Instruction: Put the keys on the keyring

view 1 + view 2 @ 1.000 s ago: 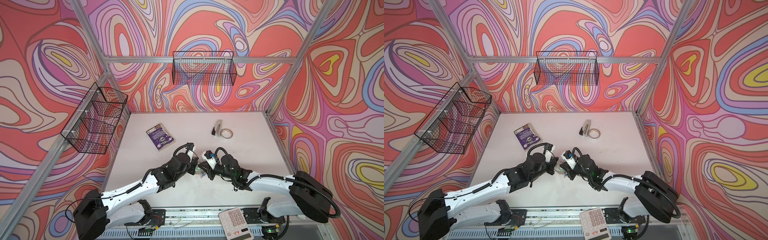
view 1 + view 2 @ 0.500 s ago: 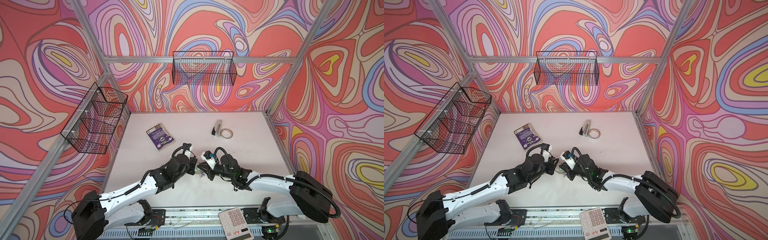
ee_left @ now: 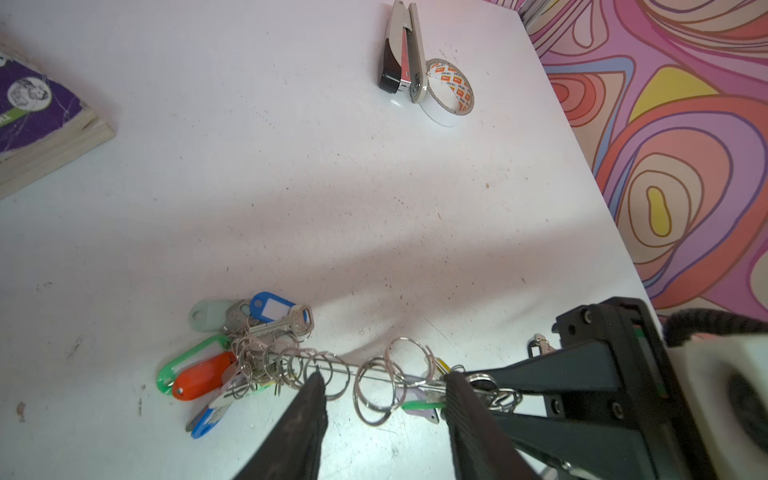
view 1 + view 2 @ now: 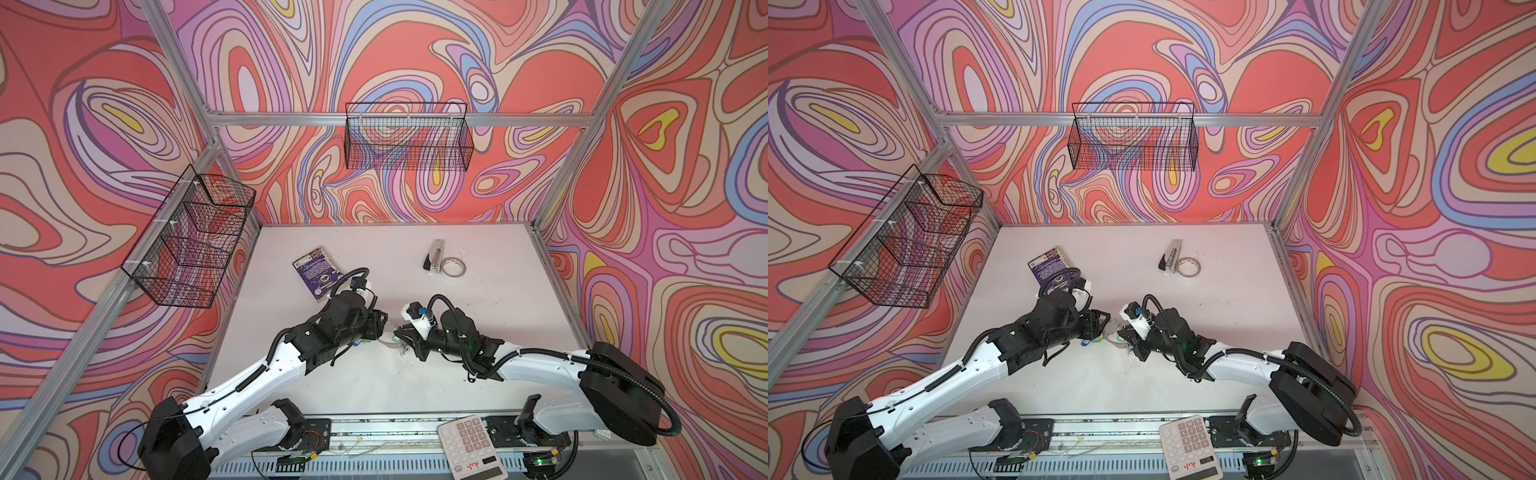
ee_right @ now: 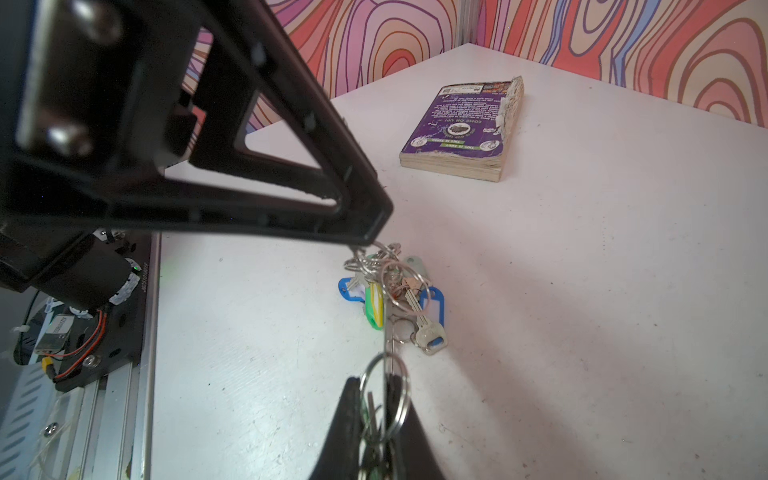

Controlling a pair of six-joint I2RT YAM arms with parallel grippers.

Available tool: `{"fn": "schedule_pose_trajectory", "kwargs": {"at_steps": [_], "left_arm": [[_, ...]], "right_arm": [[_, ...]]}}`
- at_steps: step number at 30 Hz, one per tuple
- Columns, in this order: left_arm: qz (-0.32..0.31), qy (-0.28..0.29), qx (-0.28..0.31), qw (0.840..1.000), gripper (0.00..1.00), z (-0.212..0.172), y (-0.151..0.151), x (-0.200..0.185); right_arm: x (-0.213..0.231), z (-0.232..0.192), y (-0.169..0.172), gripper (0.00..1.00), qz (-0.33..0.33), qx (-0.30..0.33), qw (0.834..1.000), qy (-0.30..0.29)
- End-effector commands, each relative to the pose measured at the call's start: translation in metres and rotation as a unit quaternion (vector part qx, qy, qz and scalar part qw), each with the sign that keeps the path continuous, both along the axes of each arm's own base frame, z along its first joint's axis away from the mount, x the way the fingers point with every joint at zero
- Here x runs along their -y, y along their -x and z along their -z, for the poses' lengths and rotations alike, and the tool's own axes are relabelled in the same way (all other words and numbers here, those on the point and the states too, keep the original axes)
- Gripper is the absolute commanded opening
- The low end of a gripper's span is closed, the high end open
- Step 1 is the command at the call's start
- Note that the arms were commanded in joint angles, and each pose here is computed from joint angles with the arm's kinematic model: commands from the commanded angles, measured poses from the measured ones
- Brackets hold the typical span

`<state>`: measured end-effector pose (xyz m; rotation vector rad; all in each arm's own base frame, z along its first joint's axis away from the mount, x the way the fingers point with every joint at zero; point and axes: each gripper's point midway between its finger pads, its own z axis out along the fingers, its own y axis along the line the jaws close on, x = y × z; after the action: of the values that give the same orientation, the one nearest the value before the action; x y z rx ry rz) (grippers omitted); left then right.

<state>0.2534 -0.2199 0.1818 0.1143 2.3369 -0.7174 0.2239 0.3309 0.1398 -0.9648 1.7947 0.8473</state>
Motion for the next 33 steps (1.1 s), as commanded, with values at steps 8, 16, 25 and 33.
{"fn": "schedule_pose_trajectory", "kwargs": {"at_steps": [8,16,25,33], "left_arm": [[0.060,0.053,-0.136,0.987,0.52,-0.017,0.013,-0.002],[0.093,0.042,-0.204,0.974,0.53,-0.009,0.002,0.014],[0.098,0.045,-0.269,0.957,0.51,0.010,-0.006,0.021],[0.121,0.060,-0.294,0.946,0.48,0.011,0.004,0.027]], "right_arm": [[-0.001,0.017,0.010,0.00,-0.021,-0.019,0.999,0.023],[-0.001,0.019,0.012,0.00,-0.020,-0.005,0.999,0.031],[-0.004,0.025,0.015,0.00,-0.019,0.004,0.999,0.050],[-0.005,0.028,0.014,0.00,-0.018,0.005,0.998,0.056]]}}
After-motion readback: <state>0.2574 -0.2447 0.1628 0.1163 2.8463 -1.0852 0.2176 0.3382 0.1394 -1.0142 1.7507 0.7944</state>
